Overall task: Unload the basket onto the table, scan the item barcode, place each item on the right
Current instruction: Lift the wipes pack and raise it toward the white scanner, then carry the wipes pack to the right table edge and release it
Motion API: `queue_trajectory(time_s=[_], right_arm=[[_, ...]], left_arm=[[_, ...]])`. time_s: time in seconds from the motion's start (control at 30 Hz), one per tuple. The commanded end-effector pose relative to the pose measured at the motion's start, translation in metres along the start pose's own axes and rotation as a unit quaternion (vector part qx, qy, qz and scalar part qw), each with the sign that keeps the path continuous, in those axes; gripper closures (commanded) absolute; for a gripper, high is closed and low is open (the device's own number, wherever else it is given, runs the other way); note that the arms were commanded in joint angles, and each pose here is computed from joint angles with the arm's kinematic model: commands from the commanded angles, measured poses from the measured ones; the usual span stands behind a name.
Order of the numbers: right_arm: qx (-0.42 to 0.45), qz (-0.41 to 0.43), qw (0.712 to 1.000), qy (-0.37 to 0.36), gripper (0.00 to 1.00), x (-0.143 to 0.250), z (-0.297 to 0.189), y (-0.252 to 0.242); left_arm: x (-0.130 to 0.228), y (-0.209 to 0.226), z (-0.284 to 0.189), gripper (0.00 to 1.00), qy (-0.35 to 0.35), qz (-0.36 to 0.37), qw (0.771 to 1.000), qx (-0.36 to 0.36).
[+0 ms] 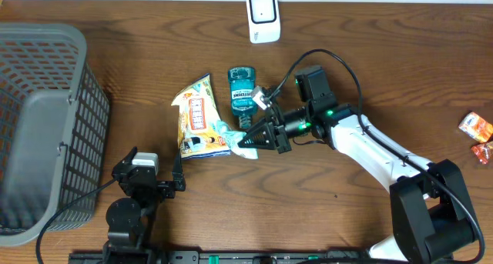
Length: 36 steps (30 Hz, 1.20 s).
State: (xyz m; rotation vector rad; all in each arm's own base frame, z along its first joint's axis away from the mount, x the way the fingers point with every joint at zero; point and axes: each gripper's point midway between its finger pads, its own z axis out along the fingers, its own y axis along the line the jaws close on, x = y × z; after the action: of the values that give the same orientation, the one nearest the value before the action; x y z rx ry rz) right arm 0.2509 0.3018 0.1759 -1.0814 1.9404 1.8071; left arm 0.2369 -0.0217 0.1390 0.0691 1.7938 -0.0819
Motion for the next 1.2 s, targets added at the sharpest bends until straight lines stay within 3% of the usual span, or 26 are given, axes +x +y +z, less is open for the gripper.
queue_trajectory(time_s=[0.0, 0.23, 0.33, 0.53, 0.77, 0.93, 1.17], right_arm=[[0.048, 0.064, 0.997, -0.006, 0.98, -0.004, -0.003, -0.014], [0.251, 0.119, 0.961, 0.005, 0.98, 0.013, -0.029, -0.063], [0.352, 0.124, 0.928, 0.008, 0.98, 0.019, -0.054, -0.070], [0.548, 0.107, 0.829, -0.014, 0.99, 0.016, -0.126, -0.060], [0.631, 0.075, 0.772, -0.029, 0.99, 0.006, -0.159, -0.066], [0.635, 0.023, 0.771, -0.044, 0.99, -0.018, -0.156, -0.089], [0.698, -0.065, 0.707, -0.090, 0.99, -0.070, -0.176, -0.134]], left_arm=[[0.013, 0.000, 0.001, 0.02, 0.020, -0.003, 1.000, 0.002], [0.013, 0.000, 0.001, 0.02, 0.020, -0.003, 1.000, 0.002], [0.013, 0.000, 0.001, 0.02, 0.020, -0.003, 1.000, 0.002], [0.013, 0.000, 0.001, 0.02, 0.020, -0.003, 1.000, 0.002], [0.013, 0.000, 0.001, 0.02, 0.020, -0.003, 1.000, 0.002], [0.013, 0.000, 0.001, 0.02, 0.020, -0.003, 1.000, 0.002], [0.013, 0.000, 0.001, 0.02, 0.020, -0.003, 1.000, 0.002]])
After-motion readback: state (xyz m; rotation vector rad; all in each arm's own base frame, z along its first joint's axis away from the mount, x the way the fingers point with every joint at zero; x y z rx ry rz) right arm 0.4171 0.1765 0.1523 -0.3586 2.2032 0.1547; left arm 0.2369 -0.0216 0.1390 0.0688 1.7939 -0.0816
